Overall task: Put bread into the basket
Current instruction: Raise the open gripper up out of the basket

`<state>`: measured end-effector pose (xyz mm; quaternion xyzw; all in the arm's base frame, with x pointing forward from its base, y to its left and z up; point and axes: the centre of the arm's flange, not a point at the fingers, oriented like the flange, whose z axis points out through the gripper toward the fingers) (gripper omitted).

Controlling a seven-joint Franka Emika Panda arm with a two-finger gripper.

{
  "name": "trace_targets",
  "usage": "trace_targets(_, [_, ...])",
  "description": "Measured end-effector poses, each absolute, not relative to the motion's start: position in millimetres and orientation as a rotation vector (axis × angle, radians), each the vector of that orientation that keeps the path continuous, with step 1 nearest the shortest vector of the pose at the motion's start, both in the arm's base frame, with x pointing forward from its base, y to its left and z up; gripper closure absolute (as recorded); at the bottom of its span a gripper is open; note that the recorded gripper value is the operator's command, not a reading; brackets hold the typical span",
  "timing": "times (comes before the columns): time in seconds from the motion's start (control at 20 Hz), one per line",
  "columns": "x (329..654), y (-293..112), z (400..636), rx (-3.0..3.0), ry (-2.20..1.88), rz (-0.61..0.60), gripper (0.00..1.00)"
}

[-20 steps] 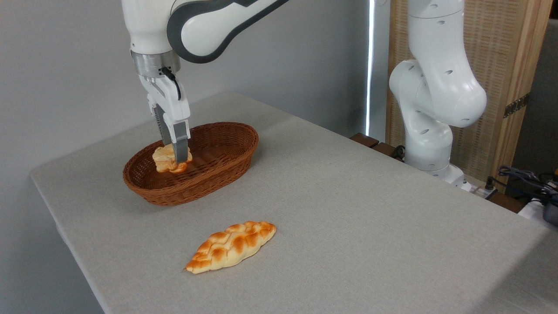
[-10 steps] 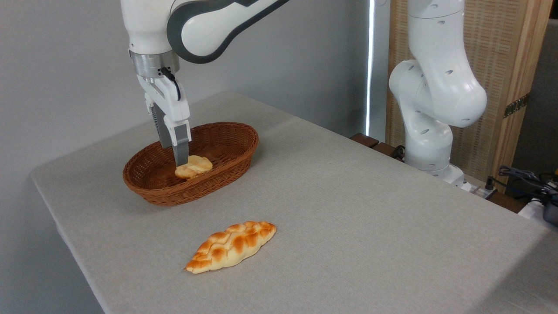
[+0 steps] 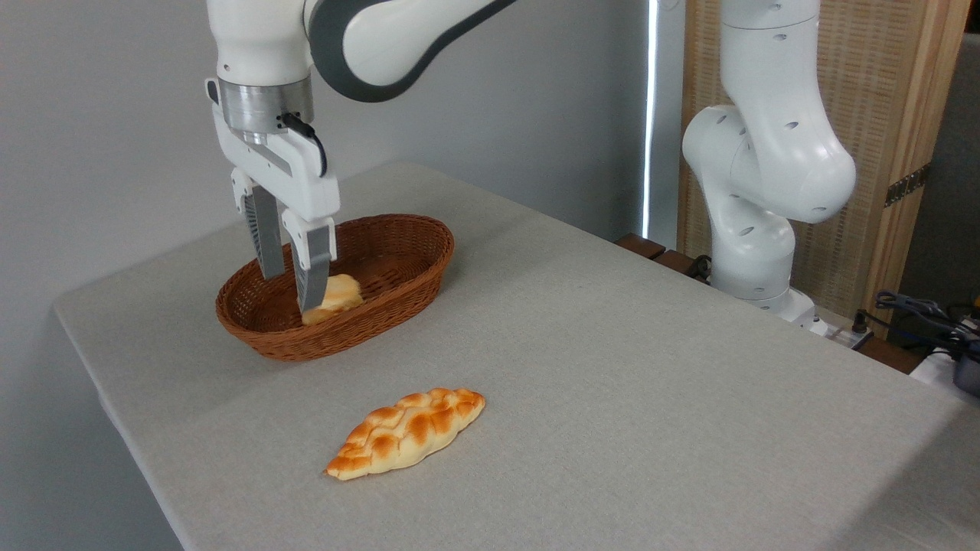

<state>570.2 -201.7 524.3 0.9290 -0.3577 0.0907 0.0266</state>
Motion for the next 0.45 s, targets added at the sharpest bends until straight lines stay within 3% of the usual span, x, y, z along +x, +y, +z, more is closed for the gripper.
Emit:
trace_targets(0.2, [584.7, -147.4, 528.1, 2.908, -1.066, 0.29, 0.0])
trace_targets(0.45, [590.5, -89.7, 524.3, 2.895, -1.166, 0.214, 0.0])
